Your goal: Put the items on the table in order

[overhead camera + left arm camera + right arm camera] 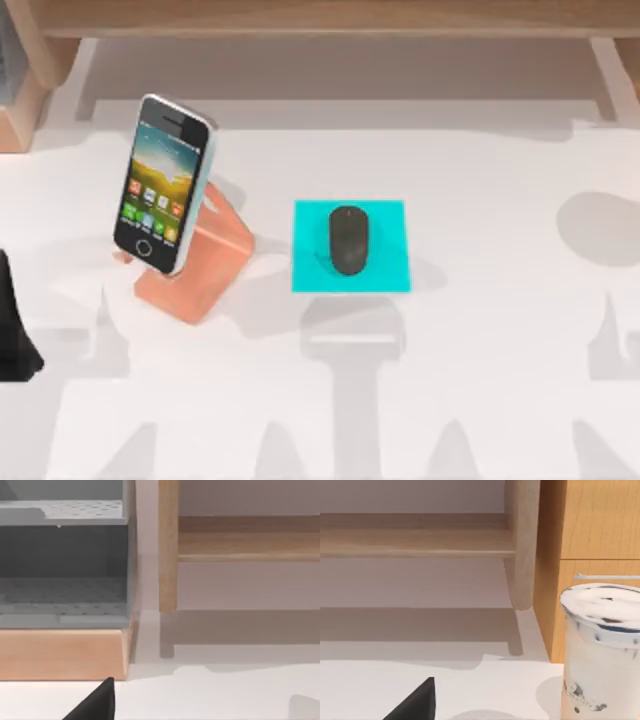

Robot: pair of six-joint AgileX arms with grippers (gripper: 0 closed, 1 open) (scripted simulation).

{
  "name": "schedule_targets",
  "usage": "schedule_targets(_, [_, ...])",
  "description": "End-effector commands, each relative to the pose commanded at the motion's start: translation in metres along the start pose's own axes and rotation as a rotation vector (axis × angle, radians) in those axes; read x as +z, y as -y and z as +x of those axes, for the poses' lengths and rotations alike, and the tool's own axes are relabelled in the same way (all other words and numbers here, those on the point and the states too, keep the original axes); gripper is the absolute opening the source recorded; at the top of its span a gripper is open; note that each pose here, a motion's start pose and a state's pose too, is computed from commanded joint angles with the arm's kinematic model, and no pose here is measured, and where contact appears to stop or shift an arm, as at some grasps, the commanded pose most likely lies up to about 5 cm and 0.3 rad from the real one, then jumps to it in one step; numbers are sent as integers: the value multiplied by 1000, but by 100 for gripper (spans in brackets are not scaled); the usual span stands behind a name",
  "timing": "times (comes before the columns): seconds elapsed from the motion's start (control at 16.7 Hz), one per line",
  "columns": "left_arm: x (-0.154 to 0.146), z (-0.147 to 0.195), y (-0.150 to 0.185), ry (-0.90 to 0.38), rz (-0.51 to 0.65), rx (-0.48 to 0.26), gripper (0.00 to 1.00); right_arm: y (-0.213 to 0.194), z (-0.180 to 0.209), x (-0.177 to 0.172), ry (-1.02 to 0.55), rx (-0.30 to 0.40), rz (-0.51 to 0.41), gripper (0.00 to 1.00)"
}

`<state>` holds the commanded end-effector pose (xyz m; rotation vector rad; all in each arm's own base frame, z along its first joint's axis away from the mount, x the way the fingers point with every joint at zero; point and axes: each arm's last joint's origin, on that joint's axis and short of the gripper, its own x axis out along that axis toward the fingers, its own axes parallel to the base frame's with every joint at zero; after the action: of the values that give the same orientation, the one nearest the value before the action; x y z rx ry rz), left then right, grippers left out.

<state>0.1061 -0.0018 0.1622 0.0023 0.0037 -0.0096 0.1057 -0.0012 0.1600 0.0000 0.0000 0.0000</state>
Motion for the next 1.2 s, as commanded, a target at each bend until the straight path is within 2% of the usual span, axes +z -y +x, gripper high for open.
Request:
schedule_targets(0.42, [-2,0,-1,4,-2,10,100,0,0,0,0,0,0,100])
schedule_targets(0.66, [-2,0,-1,4,-2,10,100,4,6,-3,-28,-26,-5,100])
schedule_targets(1.2, [-2,0,-1,4,-2,10,100,31,55,-8,-143,-66,-7,100])
